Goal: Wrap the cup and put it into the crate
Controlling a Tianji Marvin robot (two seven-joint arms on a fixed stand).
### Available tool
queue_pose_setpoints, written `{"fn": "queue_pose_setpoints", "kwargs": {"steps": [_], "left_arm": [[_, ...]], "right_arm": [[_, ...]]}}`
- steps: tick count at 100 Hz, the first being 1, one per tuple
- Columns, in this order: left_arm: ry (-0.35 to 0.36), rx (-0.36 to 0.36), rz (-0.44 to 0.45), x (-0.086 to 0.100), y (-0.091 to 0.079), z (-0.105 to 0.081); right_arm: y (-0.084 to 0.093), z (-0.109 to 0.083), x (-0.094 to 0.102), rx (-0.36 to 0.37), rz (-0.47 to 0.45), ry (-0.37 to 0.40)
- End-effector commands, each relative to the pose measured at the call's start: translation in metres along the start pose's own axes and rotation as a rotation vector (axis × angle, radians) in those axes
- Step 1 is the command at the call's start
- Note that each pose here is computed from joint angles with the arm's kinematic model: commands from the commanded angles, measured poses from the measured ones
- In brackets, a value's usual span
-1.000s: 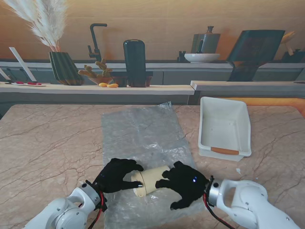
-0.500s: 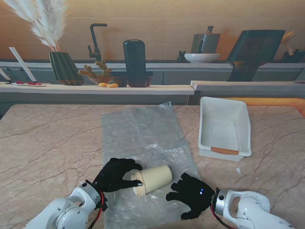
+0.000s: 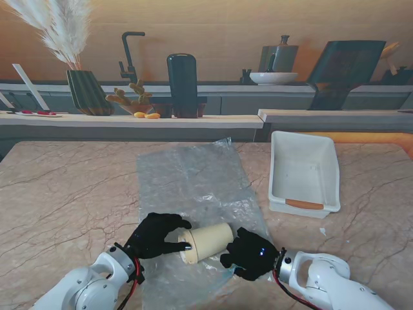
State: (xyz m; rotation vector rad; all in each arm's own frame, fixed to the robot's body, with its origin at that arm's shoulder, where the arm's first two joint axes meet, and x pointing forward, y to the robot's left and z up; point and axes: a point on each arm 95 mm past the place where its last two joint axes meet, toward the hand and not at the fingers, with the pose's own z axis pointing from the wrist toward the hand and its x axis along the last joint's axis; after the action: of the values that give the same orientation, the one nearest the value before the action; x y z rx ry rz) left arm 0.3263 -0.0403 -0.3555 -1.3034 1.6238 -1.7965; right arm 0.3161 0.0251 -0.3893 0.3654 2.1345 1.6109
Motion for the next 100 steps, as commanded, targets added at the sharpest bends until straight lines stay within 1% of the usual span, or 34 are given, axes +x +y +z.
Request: {"fn": "queue_pose_setpoints", "kwargs": {"steps": [1,22,41,62,75,86,100], "left_arm": [[0.016,0.01,0.004,0.003,-0.005,0.0],[0.097,0.059,0.025,0.016,-0.026,0.004],[0.145,0.08,0.025,0.03,-0.038,0.013],[0.155,0.007,0.059,0.038,-0.041,0.021],[0.156,-0.038,0.071,0.035,-0.041,0.024],[0.153,-0.049,0.066,0.032,-0.041,0.026],[0.138,-0.091,0.053,0.028,-0.04,0.028]], "right_arm": [[-0.009,-0.006,0.006,0.021,0.018,0.007],[0.006,-0.004,0.001,-0.065,0.007,-0.002],[0.018,0.002,-0.003,-0.107,0.012,-0.004],[0.032,0.006,-0.008,-0.166,0.022,-0.015],[0.041,0.009,-0.014,-0.193,0.024,-0.025],[0.05,0.014,-0.023,-0.216,0.017,-0.037],[0.056,0.022,-0.035,-0.207,0.026,-0.075]]}}
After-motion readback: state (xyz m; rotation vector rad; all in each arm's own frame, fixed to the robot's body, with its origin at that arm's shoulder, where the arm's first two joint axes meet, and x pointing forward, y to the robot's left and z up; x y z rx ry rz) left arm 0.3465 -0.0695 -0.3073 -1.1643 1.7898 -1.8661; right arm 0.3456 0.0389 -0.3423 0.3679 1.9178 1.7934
